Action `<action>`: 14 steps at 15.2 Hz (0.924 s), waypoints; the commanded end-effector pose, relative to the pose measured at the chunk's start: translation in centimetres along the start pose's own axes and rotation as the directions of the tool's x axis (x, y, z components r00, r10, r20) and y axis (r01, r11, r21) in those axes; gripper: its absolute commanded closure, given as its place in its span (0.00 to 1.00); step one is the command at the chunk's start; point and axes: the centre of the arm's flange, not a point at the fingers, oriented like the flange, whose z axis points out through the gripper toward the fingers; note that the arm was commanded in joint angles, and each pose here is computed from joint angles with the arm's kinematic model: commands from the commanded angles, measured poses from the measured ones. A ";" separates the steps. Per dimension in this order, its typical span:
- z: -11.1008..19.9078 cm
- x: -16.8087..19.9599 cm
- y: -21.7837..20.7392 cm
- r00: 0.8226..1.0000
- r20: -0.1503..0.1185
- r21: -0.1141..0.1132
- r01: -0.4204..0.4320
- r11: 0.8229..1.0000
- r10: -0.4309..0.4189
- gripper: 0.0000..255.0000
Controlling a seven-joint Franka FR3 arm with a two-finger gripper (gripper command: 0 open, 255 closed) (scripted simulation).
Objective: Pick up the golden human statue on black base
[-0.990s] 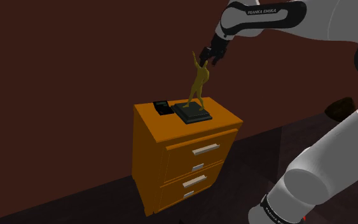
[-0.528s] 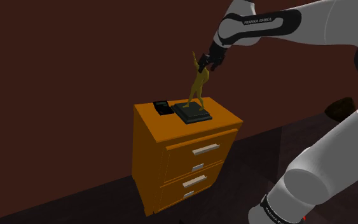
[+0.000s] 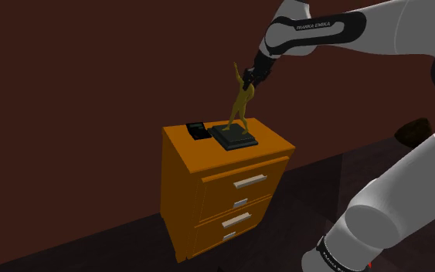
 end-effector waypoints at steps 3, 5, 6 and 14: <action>-0.4 0.2 0.0 1.000 0.002 0.000 0.000 1.000 0.000 1.00; -1.4 0.6 0.1 1.000 0.002 0.000 0.000 1.000 0.000 1.00; -1.9 0.7 0.1 1.000 0.002 0.000 0.000 1.000 0.000 1.00; -5.8 2.3 0.5 1.000 0.002 0.000 0.000 1.000 0.000 1.00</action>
